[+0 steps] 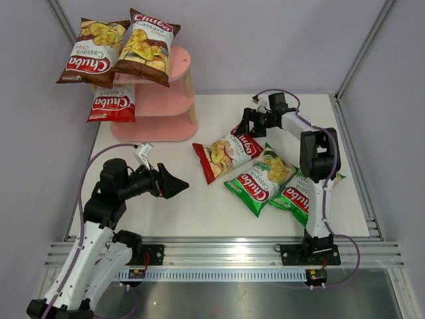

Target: Place and organize the chips bags onto the shelf

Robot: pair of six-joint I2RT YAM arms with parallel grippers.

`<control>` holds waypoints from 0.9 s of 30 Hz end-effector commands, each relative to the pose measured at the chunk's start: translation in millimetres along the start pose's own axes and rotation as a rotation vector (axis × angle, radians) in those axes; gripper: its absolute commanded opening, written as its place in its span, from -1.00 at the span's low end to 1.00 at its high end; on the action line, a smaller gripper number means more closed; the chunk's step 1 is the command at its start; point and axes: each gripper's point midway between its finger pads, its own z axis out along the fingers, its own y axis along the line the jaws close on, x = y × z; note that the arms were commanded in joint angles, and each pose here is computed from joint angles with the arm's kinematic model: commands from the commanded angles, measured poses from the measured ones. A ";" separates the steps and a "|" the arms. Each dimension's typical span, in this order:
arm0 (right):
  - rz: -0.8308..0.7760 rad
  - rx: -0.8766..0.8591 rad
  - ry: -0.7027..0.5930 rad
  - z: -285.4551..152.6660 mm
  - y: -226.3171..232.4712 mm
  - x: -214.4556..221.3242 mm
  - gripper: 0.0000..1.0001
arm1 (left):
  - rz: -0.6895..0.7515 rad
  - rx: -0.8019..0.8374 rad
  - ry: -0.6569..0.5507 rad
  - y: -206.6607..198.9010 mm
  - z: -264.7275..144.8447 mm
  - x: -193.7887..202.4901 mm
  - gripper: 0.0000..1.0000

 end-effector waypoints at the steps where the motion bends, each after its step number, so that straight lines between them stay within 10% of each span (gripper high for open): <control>1: -0.023 -0.048 0.000 13.1 16.3 1.9 0.83 | 0.003 0.016 0.034 1.8 0.5 11.5 0.98; 10: 0.031 -0.071 -0.028 13.0 27.9 6.0 -0.34 | 0.010 -0.072 0.001 13.4 -5.8 10.7 0.98; 18: 0.077 -0.113 -0.132 -17.0 66.7 -10.1 -0.65 | -0.095 -0.314 -0.109 56.6 -8.6 -0.3 0.98; 27: 0.177 -0.178 -0.190 -45.0 103.4 -17.4 -1.00 | -0.123 -0.205 -0.187 57.9 21.0 -17.5 0.98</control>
